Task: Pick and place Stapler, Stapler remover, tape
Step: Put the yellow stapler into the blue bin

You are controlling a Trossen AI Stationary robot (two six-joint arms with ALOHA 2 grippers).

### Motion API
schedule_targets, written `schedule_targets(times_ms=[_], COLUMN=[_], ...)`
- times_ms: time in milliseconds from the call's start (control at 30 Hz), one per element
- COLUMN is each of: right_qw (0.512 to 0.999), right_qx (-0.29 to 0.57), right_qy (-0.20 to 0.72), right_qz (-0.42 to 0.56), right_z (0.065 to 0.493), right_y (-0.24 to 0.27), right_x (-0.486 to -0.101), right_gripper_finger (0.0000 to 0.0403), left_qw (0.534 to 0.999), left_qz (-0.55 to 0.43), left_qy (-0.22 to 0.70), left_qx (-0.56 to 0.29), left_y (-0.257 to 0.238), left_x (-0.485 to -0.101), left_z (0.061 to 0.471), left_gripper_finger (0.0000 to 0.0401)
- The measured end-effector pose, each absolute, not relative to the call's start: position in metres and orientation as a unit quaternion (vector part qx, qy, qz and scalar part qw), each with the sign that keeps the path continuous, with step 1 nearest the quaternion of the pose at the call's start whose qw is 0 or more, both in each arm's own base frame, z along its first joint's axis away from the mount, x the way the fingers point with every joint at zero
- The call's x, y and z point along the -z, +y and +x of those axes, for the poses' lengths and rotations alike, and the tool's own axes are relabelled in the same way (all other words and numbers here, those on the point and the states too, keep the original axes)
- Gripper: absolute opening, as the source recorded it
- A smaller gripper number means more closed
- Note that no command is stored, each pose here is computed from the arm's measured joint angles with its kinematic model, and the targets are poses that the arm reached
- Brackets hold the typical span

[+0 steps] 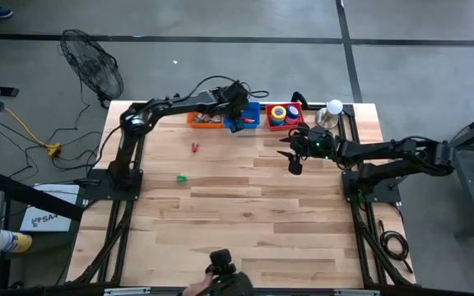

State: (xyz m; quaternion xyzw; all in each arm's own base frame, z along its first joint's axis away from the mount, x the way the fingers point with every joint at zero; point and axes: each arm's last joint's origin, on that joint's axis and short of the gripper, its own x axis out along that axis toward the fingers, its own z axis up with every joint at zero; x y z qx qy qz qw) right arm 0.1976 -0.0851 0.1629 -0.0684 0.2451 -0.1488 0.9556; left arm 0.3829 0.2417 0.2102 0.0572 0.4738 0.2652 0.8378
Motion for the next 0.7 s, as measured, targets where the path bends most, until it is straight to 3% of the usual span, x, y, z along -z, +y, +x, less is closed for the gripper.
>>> schedule_targets(times_ms=[167, 467, 700], right_qw=[0.954, 0.954, 0.954], right_qx=[0.157, 0.156, 0.154], right_qy=[0.247, 0.247, 0.248], right_qz=[-0.072, -0.071, -0.071], right_z=[0.197, 0.197, 0.197], right_y=[-0.086, -0.086, -0.085], right_x=[-0.163, -0.163, -0.163], right_gripper_finger=[0.0199, 0.0199, 0.0199], left_qw=[0.816, 0.817, 0.814], left_qz=[0.055, 0.02, 0.007], left_qy=[0.511, 0.506, 0.51], left_qx=[-0.266, -0.276, -0.278], left_y=[0.25, 0.254, 0.253], left_x=[-0.206, -0.206, -0.205], left_z=[0.394, 0.401, 0.4], left_gripper_finger=[0.0059, 0.0063, 0.0098])
